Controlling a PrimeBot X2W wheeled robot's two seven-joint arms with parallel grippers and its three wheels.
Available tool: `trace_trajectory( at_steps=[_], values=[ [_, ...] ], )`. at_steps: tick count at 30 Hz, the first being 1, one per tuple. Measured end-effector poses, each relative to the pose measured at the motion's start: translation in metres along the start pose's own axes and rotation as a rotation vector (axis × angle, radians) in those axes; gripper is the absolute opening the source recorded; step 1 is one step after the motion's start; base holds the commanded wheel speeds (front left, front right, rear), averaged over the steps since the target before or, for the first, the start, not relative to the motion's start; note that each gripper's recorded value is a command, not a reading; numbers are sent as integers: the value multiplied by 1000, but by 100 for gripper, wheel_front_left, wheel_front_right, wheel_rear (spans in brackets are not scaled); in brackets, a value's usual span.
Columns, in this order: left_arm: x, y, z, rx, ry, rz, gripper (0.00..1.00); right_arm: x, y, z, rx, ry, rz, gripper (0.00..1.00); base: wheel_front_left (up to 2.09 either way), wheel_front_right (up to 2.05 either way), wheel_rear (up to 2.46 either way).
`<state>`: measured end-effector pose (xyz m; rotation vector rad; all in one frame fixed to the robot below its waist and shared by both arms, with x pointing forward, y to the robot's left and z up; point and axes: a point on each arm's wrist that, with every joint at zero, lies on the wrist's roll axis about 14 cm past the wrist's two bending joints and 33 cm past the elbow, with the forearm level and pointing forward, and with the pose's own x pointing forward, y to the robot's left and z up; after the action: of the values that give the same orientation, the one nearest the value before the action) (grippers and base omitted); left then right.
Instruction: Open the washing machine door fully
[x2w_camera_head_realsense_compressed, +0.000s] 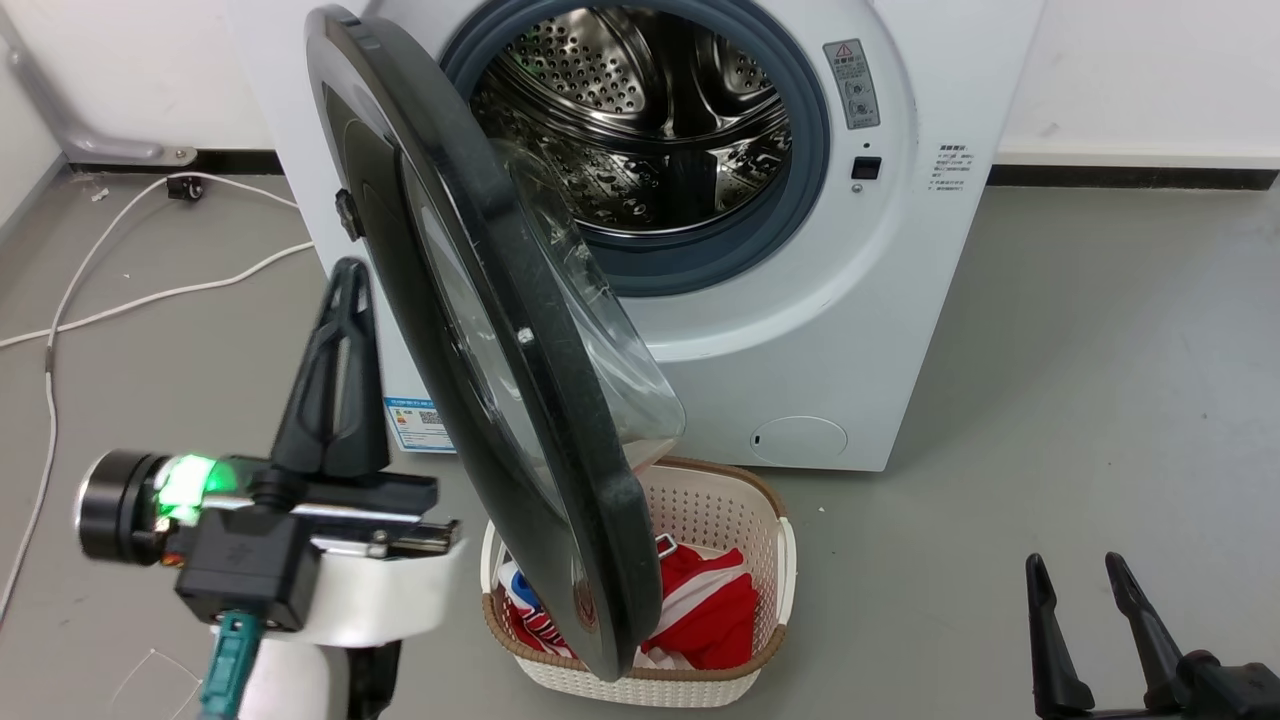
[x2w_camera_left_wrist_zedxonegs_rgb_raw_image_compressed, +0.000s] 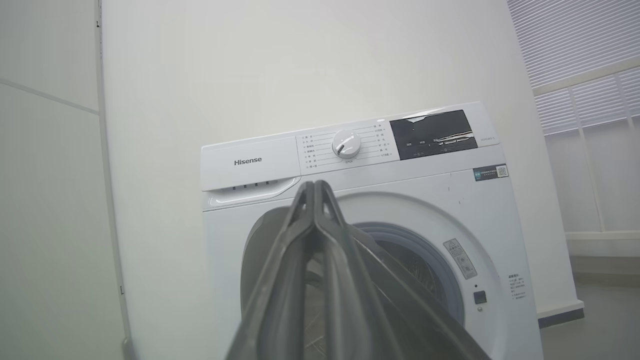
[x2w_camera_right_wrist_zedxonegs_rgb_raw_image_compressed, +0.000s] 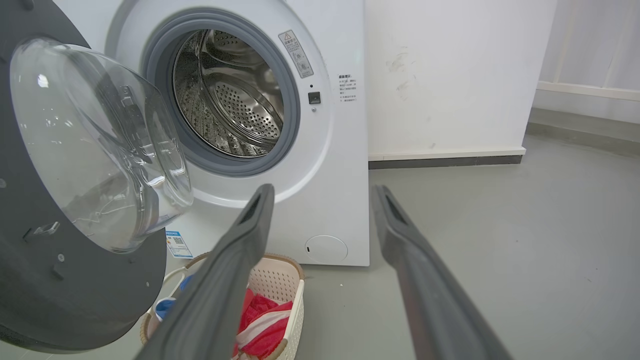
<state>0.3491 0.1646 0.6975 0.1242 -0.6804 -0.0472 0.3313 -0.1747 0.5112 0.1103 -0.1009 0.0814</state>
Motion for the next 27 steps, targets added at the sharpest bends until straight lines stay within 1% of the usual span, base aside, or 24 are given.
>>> trace_trajectory(
  at_steps=[7, 8, 10, 19, 22, 27],
  values=[
    [17, -49, 39, -51, -140, -155, 0, 1, 1, -1, -1, 3, 3, 100, 0, 0, 0],
    [17, -65, 45, -78, -158, -205, 0, 1, 2, -2, -2, 5, 6, 100, 0, 0, 0],
    [16, -81, 49, -104, -171, -254, 0, 1, 2, -2, -3, 7, 7, 100, 0, 0, 0],
    [-5, -155, 50, -247, -140, -464, 0, 0, 2, -4, -7, 13, 6, 100, 0, 0, 0],
    [-14, -173, 48, -277, -120, -521, 0, 0, 3, -4, -9, 15, 7, 100, 0, 0, 0],
    [-29, -194, 41, -310, -76, -588, 0, 1, 3, -5, -10, 18, 10, 100, 0, 0, 0]
  ],
)
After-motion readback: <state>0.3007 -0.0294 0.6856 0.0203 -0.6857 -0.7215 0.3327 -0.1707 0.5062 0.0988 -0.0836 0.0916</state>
